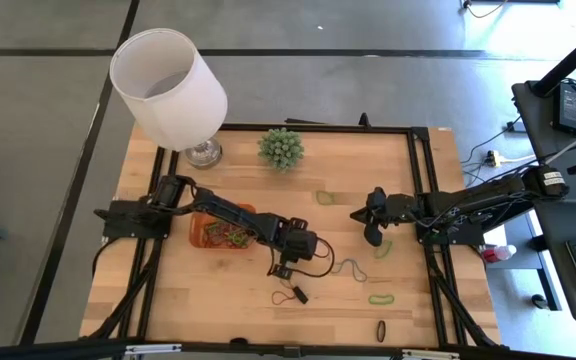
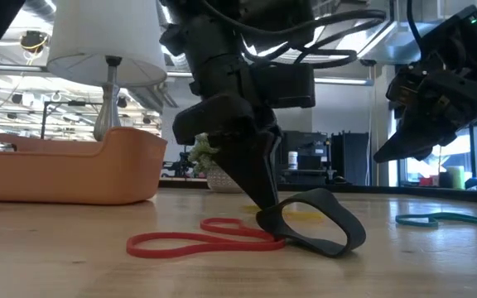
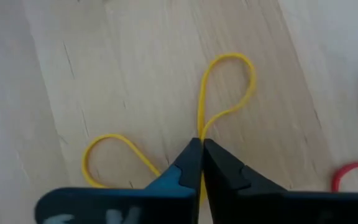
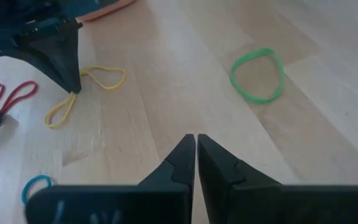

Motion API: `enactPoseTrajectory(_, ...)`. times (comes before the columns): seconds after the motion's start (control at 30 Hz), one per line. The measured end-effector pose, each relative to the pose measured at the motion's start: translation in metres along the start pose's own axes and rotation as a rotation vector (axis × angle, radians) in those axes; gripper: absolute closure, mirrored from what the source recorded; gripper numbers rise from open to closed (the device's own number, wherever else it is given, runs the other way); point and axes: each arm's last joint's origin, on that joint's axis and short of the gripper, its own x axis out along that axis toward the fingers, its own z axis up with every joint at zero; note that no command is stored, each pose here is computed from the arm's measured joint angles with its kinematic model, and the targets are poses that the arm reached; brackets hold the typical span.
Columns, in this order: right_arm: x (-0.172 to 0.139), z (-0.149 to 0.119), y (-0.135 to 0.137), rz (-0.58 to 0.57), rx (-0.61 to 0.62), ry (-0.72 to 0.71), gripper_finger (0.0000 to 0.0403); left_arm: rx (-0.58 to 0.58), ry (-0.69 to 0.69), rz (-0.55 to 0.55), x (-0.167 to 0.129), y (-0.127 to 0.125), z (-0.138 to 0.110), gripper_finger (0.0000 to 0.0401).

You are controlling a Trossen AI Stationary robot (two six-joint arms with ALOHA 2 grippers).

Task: Pick and place rubber bands into bin
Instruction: Put the yellow rubber band into the orange bin

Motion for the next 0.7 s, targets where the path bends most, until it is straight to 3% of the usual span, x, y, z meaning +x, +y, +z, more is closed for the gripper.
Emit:
enactPoseTrajectory(0.2,0.000,0.000,0.000,0.000,-0.006,-0.001,0.0379,-0.022,0.042,-0.031,-0.029,-0.001,0.006,0.0398)
enactPoseTrajectory(0.37,0.000,0.000,0.000,0.000,-0.006,0.000,0.0379,-0.078,-0.067,0.008,-0.104,0.004,0.027,0.0398)
enactPoseTrajectory(0.6,0.000,0.000,0.000,0.000,-0.006,-0.002,0.0379,-0.150,-0.107,0.097,-0.195,0.006,0.008,0.0398)
enactPoseTrajectory(0.7,0.000,0.000,0.000,-0.001,-0.006,-0.002,0.0379,-0.217,-0.050,0.154,-0.221,0.007,-0.011,0.0399)
